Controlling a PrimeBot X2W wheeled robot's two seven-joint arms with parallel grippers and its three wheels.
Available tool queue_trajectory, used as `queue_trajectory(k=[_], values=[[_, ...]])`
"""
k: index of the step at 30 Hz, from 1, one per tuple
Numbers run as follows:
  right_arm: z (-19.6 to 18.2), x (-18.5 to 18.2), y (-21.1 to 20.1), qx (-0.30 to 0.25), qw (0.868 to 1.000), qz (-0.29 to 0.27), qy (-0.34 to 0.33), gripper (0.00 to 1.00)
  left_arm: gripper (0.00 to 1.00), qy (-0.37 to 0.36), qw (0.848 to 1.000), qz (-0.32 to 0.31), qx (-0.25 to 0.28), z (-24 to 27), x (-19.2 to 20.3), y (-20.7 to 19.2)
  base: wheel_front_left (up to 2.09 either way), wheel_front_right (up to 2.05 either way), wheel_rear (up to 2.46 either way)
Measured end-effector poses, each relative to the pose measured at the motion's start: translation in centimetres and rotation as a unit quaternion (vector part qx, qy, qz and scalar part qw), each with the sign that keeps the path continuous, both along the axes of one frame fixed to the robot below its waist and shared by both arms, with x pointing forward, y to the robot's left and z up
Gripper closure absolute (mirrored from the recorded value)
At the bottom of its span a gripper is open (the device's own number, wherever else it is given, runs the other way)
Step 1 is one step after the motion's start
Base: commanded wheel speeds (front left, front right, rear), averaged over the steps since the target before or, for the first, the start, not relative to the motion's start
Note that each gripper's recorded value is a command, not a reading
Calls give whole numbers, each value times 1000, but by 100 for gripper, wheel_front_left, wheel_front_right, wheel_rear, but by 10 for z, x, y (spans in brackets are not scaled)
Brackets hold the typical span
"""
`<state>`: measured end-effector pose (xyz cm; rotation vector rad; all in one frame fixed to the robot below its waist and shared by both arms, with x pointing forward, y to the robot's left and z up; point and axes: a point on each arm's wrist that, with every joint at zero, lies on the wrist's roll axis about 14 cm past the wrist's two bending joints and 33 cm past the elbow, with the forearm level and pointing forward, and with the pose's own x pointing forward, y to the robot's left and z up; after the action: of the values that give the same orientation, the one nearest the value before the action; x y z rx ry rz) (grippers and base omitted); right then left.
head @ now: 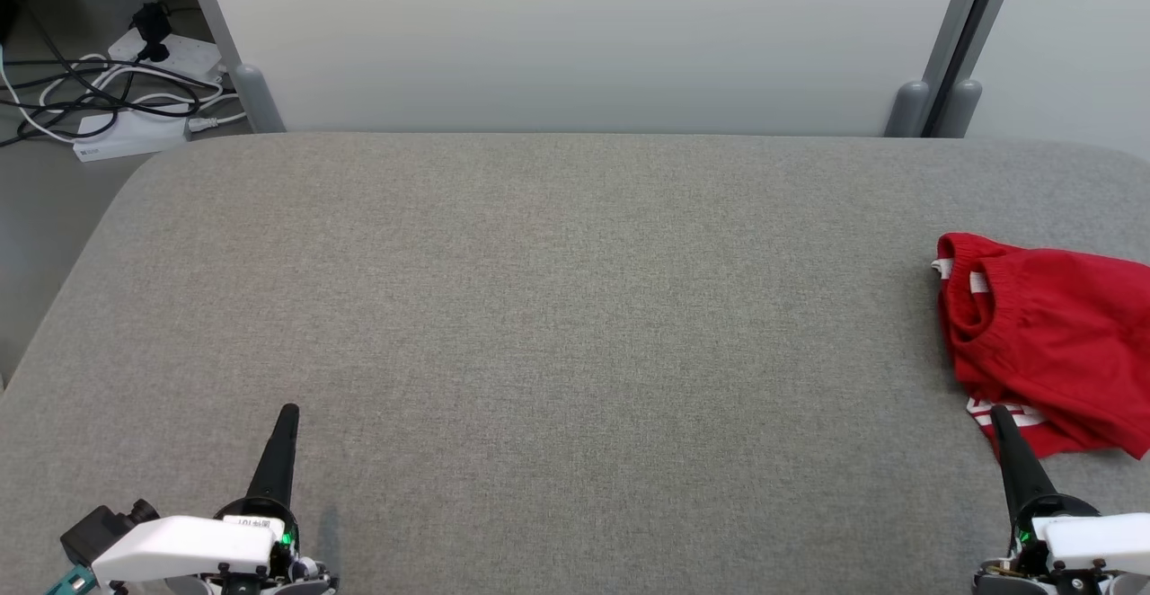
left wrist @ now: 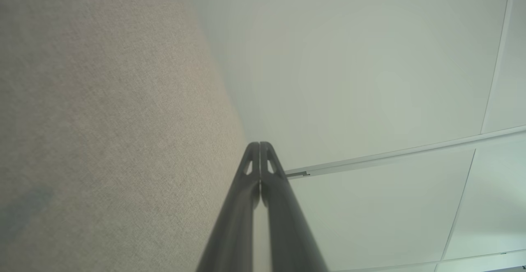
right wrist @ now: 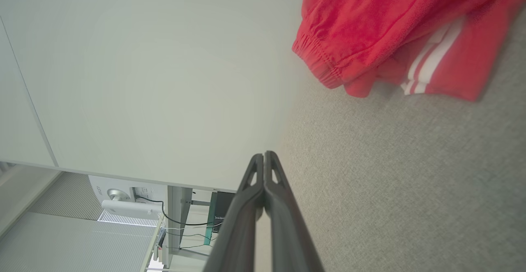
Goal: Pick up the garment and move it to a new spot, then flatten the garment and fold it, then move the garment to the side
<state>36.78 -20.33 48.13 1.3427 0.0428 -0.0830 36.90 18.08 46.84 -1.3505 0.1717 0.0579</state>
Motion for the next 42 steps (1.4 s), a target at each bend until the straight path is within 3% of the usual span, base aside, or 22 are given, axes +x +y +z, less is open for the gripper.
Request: queue_trajectory(k=[19, 42], values=[[1, 8, 0, 117, 993, -6, -6, 100, 100, -26, 993, 29, -108, 8, 4, 7, 0, 0, 0], [1, 8, -1, 120, 993, -5, -6, 100, 100, -26, 993, 29, -109, 8, 4, 8, 0, 0, 0]])
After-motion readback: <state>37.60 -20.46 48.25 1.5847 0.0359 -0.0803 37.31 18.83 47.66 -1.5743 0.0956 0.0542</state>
